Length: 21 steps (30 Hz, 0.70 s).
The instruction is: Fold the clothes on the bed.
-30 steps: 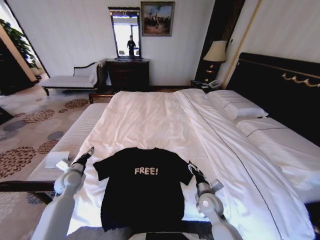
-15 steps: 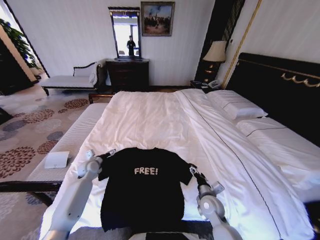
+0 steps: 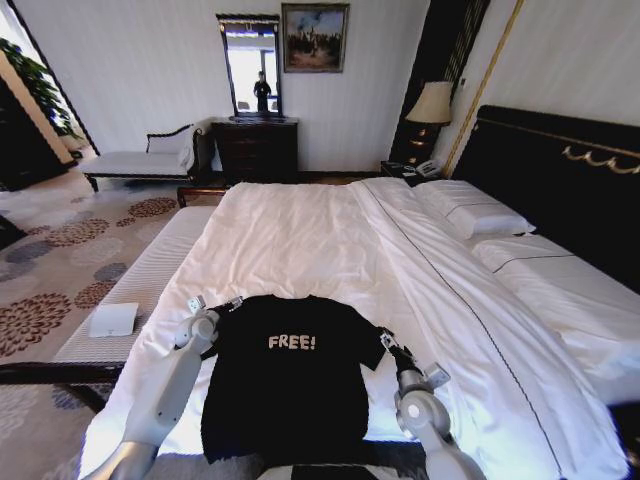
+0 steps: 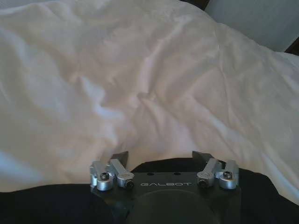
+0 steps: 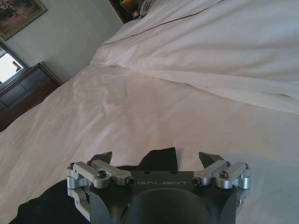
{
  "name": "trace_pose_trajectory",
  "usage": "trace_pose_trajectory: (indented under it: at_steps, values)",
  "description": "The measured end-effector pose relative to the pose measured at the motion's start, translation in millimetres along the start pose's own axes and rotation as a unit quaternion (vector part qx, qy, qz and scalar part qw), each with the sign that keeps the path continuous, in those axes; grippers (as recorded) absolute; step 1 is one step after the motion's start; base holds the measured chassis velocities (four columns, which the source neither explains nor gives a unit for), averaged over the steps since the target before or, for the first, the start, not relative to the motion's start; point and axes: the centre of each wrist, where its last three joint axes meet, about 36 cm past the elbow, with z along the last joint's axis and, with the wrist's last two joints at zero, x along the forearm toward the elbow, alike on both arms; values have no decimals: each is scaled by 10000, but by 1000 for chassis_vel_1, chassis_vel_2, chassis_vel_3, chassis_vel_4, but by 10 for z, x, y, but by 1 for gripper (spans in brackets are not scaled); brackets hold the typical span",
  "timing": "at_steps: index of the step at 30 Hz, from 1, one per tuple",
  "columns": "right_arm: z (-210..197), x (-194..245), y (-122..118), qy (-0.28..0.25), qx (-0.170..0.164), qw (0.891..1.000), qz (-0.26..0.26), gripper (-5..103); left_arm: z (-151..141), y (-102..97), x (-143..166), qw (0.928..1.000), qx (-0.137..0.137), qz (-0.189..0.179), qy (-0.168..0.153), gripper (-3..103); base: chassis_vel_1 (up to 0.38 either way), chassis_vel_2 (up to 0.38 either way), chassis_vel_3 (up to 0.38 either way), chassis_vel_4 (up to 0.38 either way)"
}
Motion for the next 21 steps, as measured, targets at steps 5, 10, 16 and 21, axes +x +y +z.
trace_pose_trajectory:
  at_steps: [5,10,16,21]
  values:
    - [5,6,-9,2,0,10000,11,100,30,-9,-14,10000,1,-5,34,60,0,0,0,0]
    - [7,14,-26,-5,2,10000,29,100,56,-2,-8,10000,1,-22,58,38,0,0,0,0]
    - [21,23,-31,-7,3,10000,40,100,60,50,-12,9999,-13,-76,96,17,0,0,0,0]
    - [37,28,-28,-9,13,10000,45,100,68,89,-23,9999,-18,-99,122,2,0,0,0,0]
